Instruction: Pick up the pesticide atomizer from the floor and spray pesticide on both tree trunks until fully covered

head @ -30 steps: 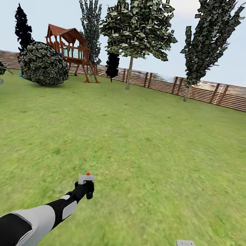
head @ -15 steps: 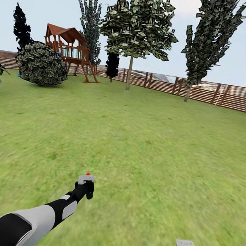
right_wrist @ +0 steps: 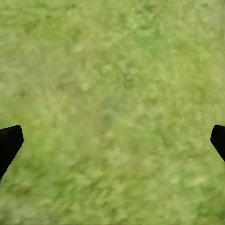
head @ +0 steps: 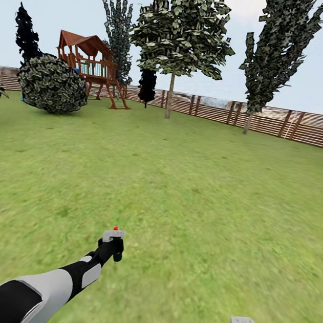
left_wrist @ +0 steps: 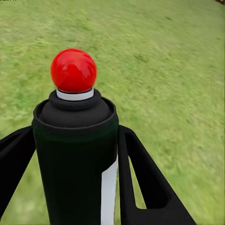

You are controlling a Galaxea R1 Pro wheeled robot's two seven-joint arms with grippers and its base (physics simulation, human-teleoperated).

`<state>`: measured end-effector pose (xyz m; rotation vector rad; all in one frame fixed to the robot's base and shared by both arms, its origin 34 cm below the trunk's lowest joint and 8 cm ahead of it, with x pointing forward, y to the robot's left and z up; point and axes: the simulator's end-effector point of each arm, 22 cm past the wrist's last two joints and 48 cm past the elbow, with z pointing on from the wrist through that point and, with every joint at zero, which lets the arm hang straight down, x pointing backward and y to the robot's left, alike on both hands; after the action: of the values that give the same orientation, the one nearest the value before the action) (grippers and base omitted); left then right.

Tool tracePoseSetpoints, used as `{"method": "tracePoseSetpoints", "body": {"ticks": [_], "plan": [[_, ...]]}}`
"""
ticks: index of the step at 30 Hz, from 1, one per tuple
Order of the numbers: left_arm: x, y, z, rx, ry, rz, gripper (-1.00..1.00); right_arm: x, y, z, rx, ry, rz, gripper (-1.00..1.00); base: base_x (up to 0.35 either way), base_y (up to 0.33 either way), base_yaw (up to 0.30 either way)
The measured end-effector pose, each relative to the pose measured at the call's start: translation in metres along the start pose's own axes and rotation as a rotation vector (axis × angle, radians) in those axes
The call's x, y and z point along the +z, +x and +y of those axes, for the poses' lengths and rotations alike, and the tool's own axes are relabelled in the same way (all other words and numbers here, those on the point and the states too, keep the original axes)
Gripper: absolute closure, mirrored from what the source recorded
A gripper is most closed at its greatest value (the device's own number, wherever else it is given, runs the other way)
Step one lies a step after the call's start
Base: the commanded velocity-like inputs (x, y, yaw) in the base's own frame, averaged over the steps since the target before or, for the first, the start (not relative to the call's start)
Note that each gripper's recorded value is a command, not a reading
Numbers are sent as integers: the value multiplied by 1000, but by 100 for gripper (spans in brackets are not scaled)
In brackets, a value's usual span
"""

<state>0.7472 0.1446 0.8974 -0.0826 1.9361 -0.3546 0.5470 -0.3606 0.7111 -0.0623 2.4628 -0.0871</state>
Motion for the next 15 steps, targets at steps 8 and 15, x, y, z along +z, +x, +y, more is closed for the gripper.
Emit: {"method": "tracePoseSetpoints", "body": {"ticks": [8, 15], "plan": [[0, 0, 0, 0, 0, 0, 100, 0, 1, 0, 0, 0, 1, -100, 350, 0, 0], [0, 0, 0, 0, 0, 0, 100, 0, 2, 0, 0, 0, 3, -100, 350, 0, 0]]}}
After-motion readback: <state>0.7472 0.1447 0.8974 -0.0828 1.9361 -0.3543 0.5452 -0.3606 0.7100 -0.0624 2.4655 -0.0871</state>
